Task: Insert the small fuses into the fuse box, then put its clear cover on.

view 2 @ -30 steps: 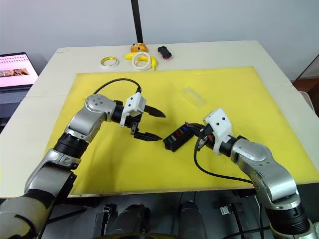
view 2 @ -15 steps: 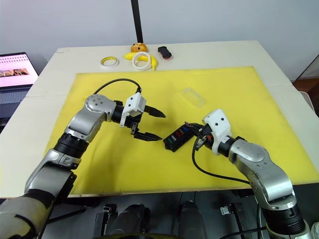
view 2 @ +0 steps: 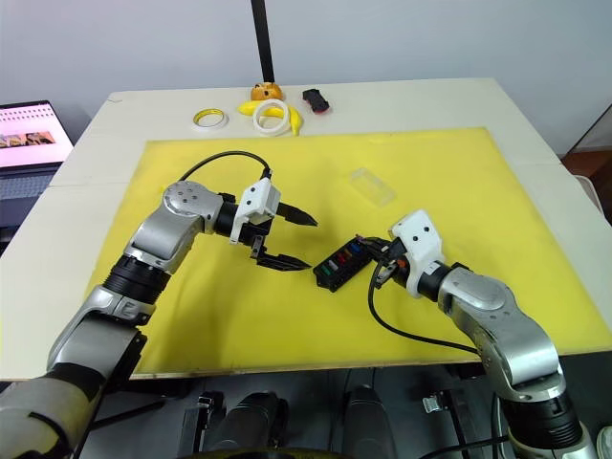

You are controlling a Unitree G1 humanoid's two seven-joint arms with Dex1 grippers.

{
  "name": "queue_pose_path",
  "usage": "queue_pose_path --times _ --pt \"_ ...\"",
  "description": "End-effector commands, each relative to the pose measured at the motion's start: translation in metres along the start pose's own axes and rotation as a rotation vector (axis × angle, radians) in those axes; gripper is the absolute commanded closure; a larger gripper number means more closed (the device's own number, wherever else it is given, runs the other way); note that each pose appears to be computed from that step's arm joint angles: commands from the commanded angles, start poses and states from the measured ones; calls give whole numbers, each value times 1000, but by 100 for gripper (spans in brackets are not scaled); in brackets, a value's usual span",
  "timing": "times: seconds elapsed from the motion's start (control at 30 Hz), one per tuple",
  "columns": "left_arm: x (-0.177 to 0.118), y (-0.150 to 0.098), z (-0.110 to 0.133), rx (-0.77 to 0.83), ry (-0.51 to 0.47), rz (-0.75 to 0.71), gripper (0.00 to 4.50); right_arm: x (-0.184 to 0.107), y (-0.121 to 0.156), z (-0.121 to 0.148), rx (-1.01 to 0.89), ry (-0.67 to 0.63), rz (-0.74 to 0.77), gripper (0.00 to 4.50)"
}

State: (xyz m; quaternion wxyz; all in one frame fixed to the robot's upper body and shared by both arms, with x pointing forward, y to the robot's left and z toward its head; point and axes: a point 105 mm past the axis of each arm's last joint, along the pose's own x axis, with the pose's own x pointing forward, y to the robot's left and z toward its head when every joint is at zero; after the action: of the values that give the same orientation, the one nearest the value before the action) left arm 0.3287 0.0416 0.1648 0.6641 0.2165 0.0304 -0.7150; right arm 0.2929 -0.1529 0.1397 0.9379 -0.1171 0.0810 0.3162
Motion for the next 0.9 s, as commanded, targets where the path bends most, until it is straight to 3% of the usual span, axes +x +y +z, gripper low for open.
queue_pose_path --times 0.03,0.9 --pt "-3 4 13 59 -15 14 3 1 1 8 -18 -29 1 450" --pt "-3 4 13 62 -15 21 3 1 4 4 -61 4 1 450"
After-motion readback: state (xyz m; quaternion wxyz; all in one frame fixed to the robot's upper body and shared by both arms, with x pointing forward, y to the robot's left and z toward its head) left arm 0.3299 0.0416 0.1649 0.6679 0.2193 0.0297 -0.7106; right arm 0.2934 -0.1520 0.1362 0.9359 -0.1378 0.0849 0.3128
